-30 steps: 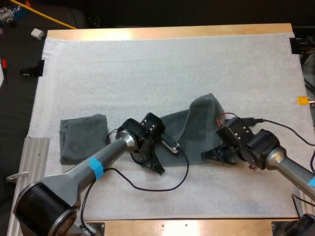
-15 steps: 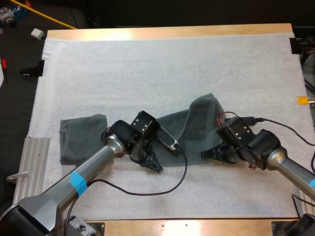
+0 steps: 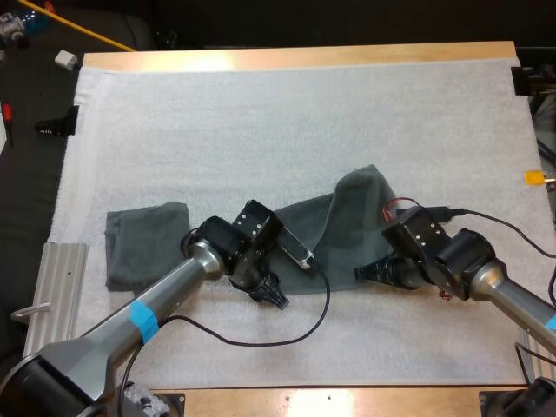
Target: Pick towel from pile, fold and stack
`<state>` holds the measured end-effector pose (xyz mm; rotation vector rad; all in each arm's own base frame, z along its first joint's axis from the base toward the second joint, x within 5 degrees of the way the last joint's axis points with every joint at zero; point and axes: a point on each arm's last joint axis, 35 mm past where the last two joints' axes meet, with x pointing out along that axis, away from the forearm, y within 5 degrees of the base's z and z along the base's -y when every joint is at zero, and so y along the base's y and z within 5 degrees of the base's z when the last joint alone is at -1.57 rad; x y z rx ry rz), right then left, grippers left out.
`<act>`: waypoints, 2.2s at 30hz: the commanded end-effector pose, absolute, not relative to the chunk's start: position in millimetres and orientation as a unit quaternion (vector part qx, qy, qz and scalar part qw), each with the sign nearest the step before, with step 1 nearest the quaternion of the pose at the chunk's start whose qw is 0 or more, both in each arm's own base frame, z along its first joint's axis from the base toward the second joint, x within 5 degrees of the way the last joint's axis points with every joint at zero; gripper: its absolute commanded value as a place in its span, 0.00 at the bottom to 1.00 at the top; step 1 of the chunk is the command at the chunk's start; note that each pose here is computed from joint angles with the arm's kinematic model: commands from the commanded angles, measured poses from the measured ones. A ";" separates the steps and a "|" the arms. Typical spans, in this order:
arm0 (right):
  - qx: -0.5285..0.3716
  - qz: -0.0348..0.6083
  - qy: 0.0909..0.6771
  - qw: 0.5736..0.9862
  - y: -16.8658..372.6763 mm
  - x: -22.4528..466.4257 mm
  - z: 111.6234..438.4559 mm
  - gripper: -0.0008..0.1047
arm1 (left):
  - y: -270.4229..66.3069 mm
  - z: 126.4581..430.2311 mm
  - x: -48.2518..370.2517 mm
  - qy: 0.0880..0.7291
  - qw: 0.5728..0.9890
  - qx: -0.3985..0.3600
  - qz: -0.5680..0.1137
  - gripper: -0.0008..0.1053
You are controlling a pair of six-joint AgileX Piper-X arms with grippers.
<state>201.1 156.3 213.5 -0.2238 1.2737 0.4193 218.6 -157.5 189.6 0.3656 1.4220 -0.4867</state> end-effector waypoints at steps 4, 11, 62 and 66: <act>-0.108 0.193 0.591 0.776 155.5 200.9 215.0 0.01 | -160.4 173.0 219.8 0.654 0.704 0.170 -0.219 0.43; -0.103 0.195 0.586 0.780 155.6 200.4 217.1 0.01 | -160.8 161.6 221.7 0.669 0.693 0.177 -0.204 0.42; -0.112 0.207 0.555 0.798 150.2 195.3 234.4 0.01 | -157.0 218.3 210.7 0.595 0.748 0.140 -0.260 0.45; -0.113 0.207 0.556 0.797 150.4 195.4 234.4 0.01 | -160.5 204.4 215.3 0.609 0.738 0.153 -0.247 0.45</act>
